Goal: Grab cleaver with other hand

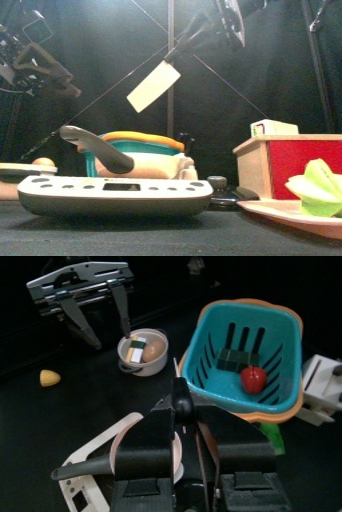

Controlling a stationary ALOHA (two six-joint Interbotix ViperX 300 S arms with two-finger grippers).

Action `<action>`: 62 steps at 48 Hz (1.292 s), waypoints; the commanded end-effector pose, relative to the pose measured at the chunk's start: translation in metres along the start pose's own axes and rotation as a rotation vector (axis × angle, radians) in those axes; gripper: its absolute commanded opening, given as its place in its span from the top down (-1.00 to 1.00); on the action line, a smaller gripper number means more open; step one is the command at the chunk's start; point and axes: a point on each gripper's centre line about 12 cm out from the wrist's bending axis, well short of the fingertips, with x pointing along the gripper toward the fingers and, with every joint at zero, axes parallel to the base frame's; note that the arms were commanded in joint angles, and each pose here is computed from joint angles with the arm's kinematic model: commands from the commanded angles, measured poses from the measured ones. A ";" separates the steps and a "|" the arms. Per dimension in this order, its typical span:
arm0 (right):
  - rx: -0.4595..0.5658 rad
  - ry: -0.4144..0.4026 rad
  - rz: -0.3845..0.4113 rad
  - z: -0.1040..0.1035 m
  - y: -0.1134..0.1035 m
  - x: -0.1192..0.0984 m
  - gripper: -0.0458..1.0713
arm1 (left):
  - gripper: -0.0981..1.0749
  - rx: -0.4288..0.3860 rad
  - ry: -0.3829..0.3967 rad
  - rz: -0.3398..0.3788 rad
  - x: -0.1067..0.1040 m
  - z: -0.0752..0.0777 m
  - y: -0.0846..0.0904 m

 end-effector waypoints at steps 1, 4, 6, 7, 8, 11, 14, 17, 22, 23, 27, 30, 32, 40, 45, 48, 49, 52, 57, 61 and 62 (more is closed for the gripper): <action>-0.002 -0.059 0.046 0.015 0.004 -0.008 0.24 | -0.62 0.059 -0.093 -0.035 0.000 0.012 -0.004; -0.004 -0.067 0.060 0.015 0.007 -0.007 0.24 | -0.62 0.105 -0.128 -0.060 -0.001 0.014 -0.008; -0.005 -0.070 0.065 0.015 0.007 -0.005 0.24 | -0.62 0.128 -0.143 -0.072 -0.001 0.013 -0.009; -0.006 -0.073 0.067 0.015 0.008 -0.005 0.24 | -0.62 0.145 -0.154 -0.081 -0.002 0.013 -0.011; -0.008 -0.076 0.072 0.015 0.009 -0.005 0.24 | -0.62 0.153 -0.161 -0.088 -0.002 0.013 -0.012; -0.018 -0.084 0.095 0.014 0.013 -0.004 0.24 | -0.62 0.165 -0.180 -0.087 -0.002 0.015 -0.011; -0.033 -0.086 0.127 0.012 0.020 -0.004 0.24 | -0.62 0.167 -0.206 -0.079 -0.002 0.018 -0.009; -0.053 -0.080 0.151 0.009 0.025 -0.002 0.24 | -0.62 0.168 -0.222 -0.073 -0.002 0.019 -0.008; -0.065 -0.077 0.156 0.008 0.029 0.003 0.24 | -0.62 0.159 -0.235 -0.070 0.000 0.021 -0.007; -0.067 -0.077 0.156 0.008 0.030 0.004 0.24 | -0.62 0.158 -0.236 -0.070 0.000 0.021 -0.007; -0.066 -0.083 0.154 0.011 0.031 0.007 0.24 | -0.62 0.143 -0.227 -0.066 0.005 0.021 -0.006; -0.068 -0.087 0.158 0.012 0.033 0.008 0.24 | -0.62 0.136 -0.212 -0.064 0.009 0.020 -0.005; -0.070 -0.090 0.159 0.013 0.034 0.008 0.24 | -0.62 0.136 -0.200 -0.065 0.013 0.019 -0.005; -0.074 -0.085 0.162 0.012 0.037 0.012 0.24 | -0.61 0.125 -0.192 -0.058 0.023 0.021 -0.002; -0.078 -0.079 0.165 0.010 0.039 0.015 0.24 | -0.61 0.124 -0.207 -0.060 0.025 0.022 -0.002; -0.078 -0.081 0.166 0.011 0.040 0.015 0.24 | -0.61 0.124 -0.217 -0.063 0.026 0.022 -0.002; -0.077 -0.082 0.167 0.012 0.040 0.015 0.24 | -0.61 0.124 -0.217 -0.064 0.027 0.022 -0.002; -0.076 -0.086 0.168 0.013 0.041 0.015 0.24 | -0.61 0.122 -0.212 -0.066 0.029 0.020 -0.002; -0.083 -0.096 0.172 0.016 0.042 0.014 0.24 | -0.61 0.122 -0.188 -0.070 0.035 0.015 -0.002; -0.089 -0.107 0.175 0.019 0.044 0.013 0.24 | -0.61 0.126 -0.170 -0.075 0.040 0.012 -0.002; -0.091 -0.108 0.177 0.019 0.044 0.013 0.24 | -0.61 0.127 -0.170 -0.076 0.041 0.013 -0.002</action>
